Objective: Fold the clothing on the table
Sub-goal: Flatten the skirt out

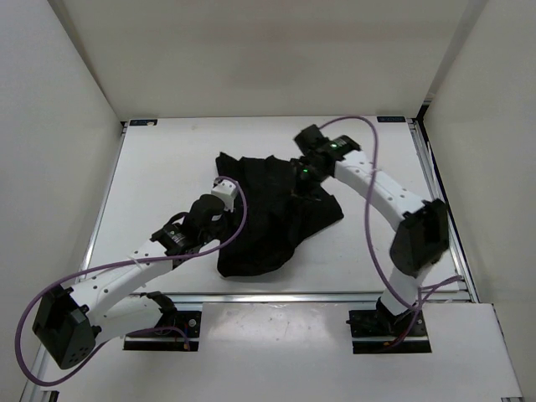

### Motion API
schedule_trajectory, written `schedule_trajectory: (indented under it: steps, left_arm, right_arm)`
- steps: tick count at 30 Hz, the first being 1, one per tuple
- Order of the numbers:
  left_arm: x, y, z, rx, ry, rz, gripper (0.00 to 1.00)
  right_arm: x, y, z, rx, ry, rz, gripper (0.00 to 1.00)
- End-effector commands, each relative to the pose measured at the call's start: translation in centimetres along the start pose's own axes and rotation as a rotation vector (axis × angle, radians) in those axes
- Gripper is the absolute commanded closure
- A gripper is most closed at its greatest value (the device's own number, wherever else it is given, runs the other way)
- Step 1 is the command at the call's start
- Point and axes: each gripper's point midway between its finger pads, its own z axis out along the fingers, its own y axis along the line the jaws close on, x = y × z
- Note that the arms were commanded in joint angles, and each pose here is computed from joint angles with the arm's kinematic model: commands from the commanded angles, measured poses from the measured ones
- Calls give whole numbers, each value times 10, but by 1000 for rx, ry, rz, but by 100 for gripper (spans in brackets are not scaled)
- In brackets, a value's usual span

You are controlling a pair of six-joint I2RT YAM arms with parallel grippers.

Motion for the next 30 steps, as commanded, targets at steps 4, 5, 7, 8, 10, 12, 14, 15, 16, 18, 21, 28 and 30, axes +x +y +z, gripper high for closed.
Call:
schedule_trajectory:
  steps: [4, 5, 7, 8, 10, 12, 14, 15, 16, 18, 21, 28, 30]
  left_arm:
    - [1, -8, -4, 62, -8, -32, 9]
    - [1, -8, -5, 58, -8, -28, 9]
    - [4, -4, -4, 45, 3, -13, 9]
    - [5, -3, -4, 37, 9, -19, 10]
    - [7, -2, -2, 34, 19, -17, 10]
    - [8, -4, -1, 34, 26, -13, 10]
    - [9, -6, 1, 35, 33, -10, 10]
    - [9, -8, 2, 36, 34, -5, 9]
    - [7, -12, 1, 47, 28, -2, 10]
    - [10, -14, 3, 51, 43, 5, 9]
    - [7, -14, 4, 48, 34, 5, 9]
    - [11, -7, 6, 26, 45, -4, 9]
    - [13, -9, 6, 31, 48, 4, 10]
  right_arm:
    - [26, -81, -23, -57, -52, 253, 100]
    - [41, -94, -14, -48, -20, 281, 100]
    - [58, -116, -19, -44, -25, 342, 100]
    - [72, -130, -12, -9, 6, 382, 100]
    - [82, -144, -21, 17, -20, 419, 97]
    - [85, -146, -32, 48, -43, 400, 78]
    - [82, -142, -39, 81, -66, 349, 61]
    - [83, -140, -39, 99, -50, 328, 51]
    - [85, -138, -35, 112, -23, 323, 47]
    - [89, -134, -28, 127, 3, 295, 46]
    - [98, -125, -19, 113, 49, 294, 46]
    - [127, -169, -13, 285, 125, 345, 47]
    - [134, -178, -11, 315, 147, 374, 47]
